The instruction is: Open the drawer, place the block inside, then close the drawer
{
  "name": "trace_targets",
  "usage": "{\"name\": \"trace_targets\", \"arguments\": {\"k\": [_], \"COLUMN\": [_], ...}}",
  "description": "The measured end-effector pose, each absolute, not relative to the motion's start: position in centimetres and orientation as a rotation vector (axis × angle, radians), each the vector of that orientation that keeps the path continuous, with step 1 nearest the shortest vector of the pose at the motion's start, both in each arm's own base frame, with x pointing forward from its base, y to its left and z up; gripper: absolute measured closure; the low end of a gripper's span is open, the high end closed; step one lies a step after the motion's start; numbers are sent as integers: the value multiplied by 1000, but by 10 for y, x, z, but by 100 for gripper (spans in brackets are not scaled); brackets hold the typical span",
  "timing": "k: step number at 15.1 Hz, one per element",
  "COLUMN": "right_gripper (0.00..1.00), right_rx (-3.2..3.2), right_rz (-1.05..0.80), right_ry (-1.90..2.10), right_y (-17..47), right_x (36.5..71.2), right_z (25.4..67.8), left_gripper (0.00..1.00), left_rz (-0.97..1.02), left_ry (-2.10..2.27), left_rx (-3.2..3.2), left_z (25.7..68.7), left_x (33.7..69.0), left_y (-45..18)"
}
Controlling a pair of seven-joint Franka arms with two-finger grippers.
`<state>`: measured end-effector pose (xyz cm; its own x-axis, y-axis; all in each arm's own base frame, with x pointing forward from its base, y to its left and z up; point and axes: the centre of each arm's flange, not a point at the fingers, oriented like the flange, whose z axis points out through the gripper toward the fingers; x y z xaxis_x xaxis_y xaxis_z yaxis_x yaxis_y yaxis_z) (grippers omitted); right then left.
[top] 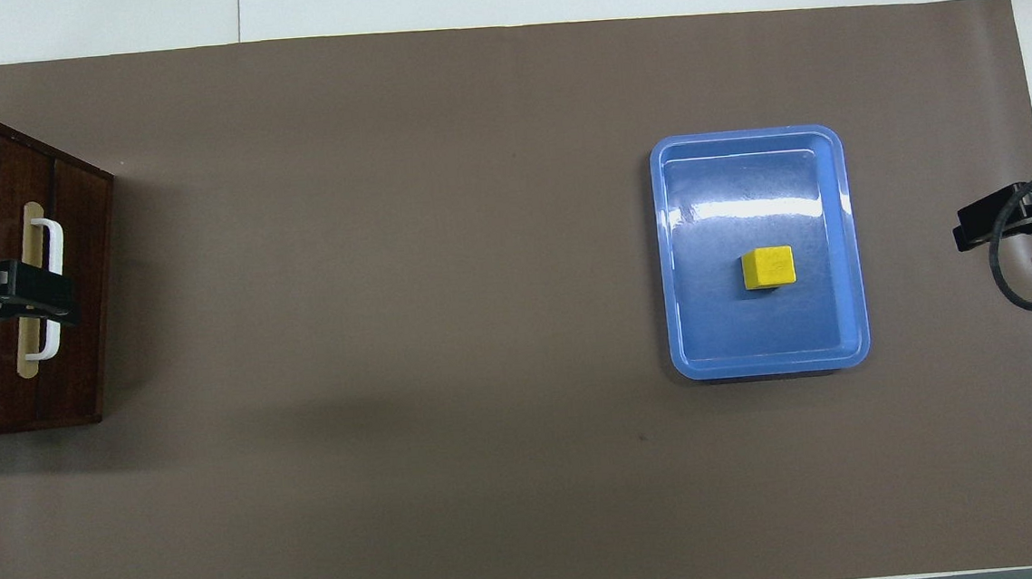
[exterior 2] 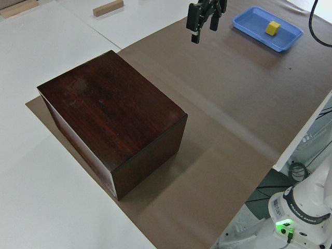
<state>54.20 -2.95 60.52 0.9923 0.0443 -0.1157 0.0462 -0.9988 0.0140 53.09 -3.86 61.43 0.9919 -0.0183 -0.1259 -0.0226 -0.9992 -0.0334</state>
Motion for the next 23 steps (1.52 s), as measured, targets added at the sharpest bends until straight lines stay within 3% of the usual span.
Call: {"name": "trace_targets", "arguments": {"k": [18, 23], "right_gripper": [0, 0], "right_rx": [3118, 3152], "right_rz": [-80, -99], "right_ry": [-19, -320], "right_y": [-28, -23], "right_x": [549, 549], "right_z": [607, 598], "left_gripper": [0, 0], "left_rz": [196, 196], "left_ry": [32, 32], "left_rx": [-3101, -3101], "left_z": [614, 614], "left_x": [531, 531], "left_y": [-39, -39]}}
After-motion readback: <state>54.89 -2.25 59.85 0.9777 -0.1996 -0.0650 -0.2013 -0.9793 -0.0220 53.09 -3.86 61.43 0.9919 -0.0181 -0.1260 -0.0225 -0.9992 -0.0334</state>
